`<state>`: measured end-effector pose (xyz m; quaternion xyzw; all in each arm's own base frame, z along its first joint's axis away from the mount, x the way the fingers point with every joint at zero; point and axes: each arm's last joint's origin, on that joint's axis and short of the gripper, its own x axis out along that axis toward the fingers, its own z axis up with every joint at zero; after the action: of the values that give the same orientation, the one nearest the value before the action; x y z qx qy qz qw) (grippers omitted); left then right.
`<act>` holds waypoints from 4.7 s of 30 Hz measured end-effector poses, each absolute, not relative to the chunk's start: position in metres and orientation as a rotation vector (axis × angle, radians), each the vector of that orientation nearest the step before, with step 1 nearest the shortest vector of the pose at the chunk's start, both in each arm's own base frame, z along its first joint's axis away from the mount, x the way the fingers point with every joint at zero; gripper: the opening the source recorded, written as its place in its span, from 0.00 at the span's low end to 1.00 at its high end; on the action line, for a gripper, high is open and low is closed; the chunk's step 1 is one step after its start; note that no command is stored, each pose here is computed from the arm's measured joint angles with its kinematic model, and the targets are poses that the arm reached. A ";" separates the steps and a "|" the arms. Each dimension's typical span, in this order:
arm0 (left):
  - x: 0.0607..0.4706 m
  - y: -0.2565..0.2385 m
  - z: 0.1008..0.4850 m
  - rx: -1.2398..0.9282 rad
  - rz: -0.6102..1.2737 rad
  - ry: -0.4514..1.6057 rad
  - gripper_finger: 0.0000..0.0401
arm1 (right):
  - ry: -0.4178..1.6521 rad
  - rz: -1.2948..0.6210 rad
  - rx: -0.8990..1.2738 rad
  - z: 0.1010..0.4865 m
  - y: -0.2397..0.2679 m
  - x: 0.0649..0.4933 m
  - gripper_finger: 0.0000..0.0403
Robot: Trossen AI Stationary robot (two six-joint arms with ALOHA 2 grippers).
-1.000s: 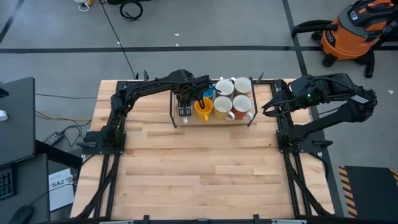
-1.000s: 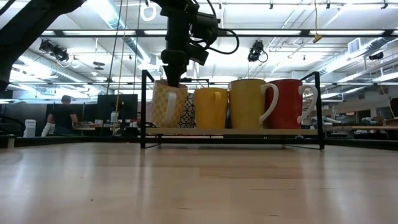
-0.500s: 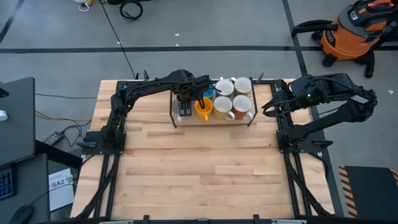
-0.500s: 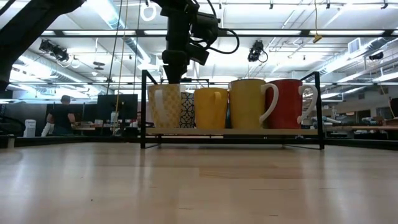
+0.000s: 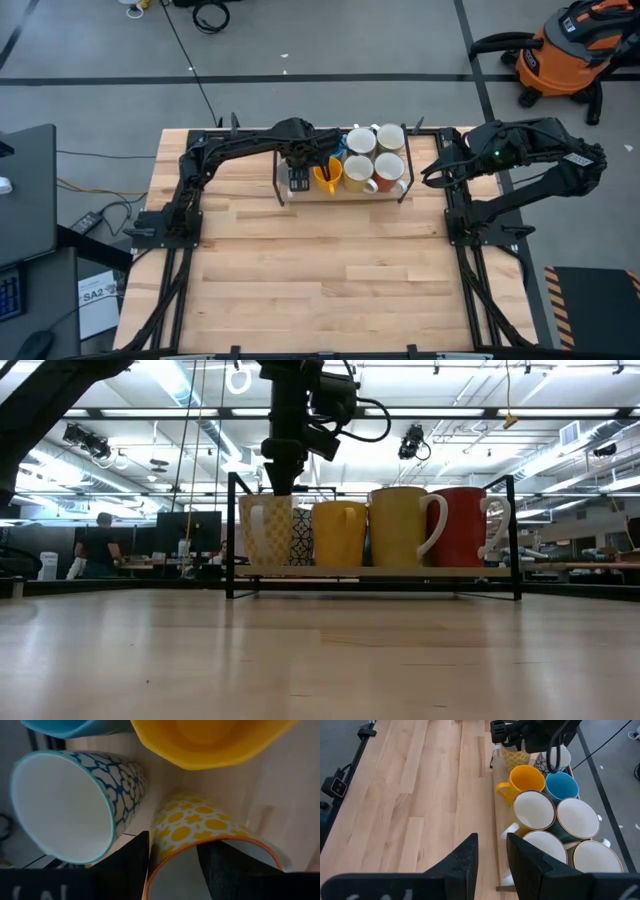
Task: Place coffee mugs
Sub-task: Put the orange cup on the shelf aligned with the blue cup, then return to Home Position
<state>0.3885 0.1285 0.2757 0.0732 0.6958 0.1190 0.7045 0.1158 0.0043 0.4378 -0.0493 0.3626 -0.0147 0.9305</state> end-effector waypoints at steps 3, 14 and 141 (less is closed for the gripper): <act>0.389 0.126 0.276 0.206 0.296 1.555 0.43 | 0.742 -0.030 -0.101 0.438 0.004 0.116 0.27; 0.390 0.126 0.279 0.241 0.293 1.548 0.43 | 0.742 -0.030 -0.101 0.438 0.004 0.116 0.27; 0.154 0.019 0.233 -0.101 -0.238 0.088 0.43 | 0.052 -0.117 0.105 0.208 -0.002 0.080 0.27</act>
<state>0.1539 0.0189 0.2332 -0.0502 0.0440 -0.1185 0.9907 0.0800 -0.0021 0.2079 0.0525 0.0258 -0.0587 0.9966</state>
